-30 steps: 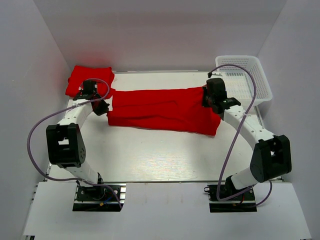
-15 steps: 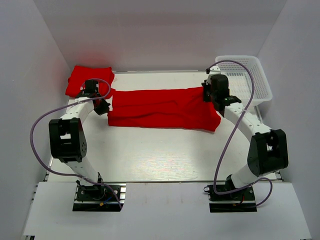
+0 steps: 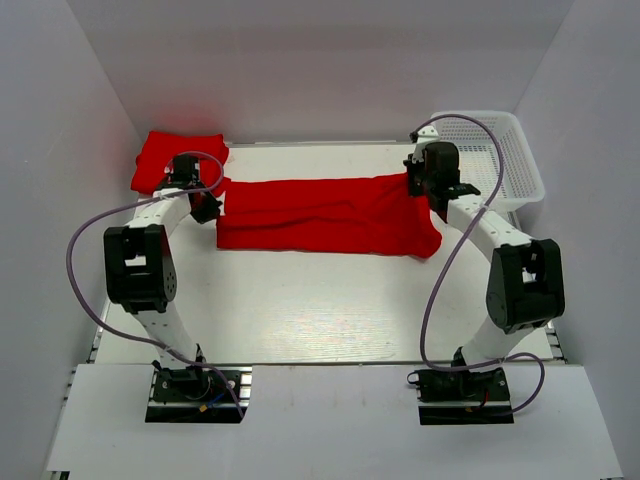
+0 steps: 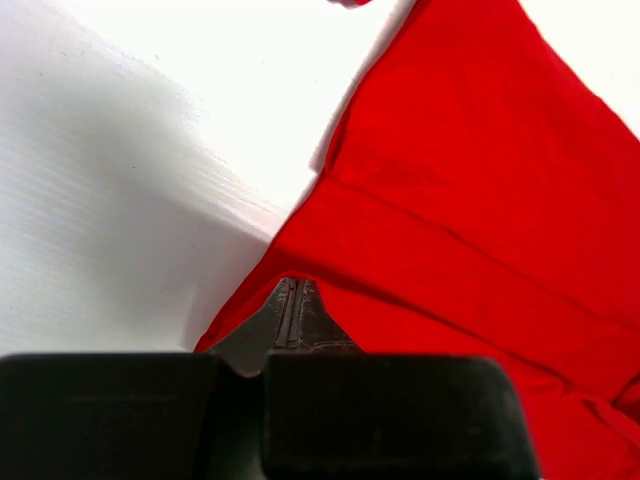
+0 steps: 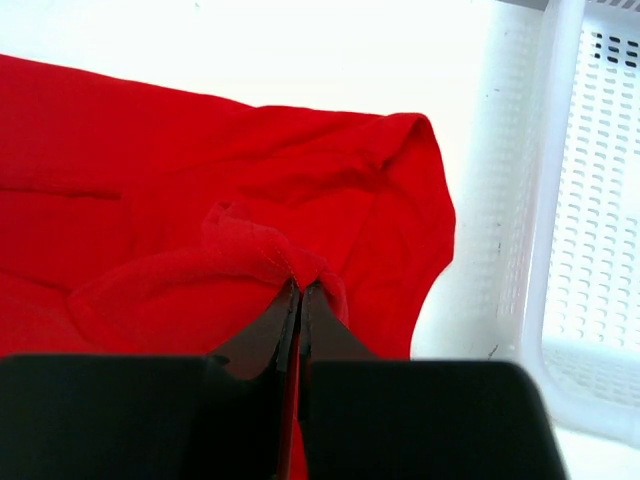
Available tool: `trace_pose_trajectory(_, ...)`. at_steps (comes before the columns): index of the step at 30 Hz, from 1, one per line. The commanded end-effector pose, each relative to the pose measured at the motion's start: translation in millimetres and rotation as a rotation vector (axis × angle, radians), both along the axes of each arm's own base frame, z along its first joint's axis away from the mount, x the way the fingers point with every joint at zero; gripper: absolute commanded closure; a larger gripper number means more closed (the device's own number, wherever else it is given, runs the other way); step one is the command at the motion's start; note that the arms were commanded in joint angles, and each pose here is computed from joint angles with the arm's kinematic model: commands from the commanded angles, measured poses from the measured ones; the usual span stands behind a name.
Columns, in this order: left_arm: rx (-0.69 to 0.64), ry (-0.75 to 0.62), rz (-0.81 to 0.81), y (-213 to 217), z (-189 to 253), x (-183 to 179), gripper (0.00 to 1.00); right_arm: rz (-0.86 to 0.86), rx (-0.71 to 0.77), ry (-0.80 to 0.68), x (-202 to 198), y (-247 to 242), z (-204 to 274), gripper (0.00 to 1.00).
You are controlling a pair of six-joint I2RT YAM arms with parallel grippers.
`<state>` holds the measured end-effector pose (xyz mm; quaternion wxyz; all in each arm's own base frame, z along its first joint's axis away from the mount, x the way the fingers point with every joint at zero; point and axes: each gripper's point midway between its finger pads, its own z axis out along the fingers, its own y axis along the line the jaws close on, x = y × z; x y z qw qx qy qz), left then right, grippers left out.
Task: Fold and stack the t-shirts
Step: Fold the other side of the tshirt into a rectangle
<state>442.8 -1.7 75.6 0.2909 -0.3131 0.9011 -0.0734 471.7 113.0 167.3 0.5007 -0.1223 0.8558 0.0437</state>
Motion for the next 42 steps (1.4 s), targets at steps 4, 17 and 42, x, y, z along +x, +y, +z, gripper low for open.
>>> trace_pose_trajectory(4,0.019,-0.047,-0.011,5,11,19,1.00,0.023,-0.002,-0.090,31,-2,19,1.00)
trace_pose_trajectory(17,0.026,-0.080,-0.018,6,-3,33,1.00,0.101,0.009,-0.099,58,3,-14,1.00)
trace_pose_trajectory(42,-0.001,-0.275,-0.254,-32,96,26,0.00,0.284,0.106,0.045,4,35,9,0.10)
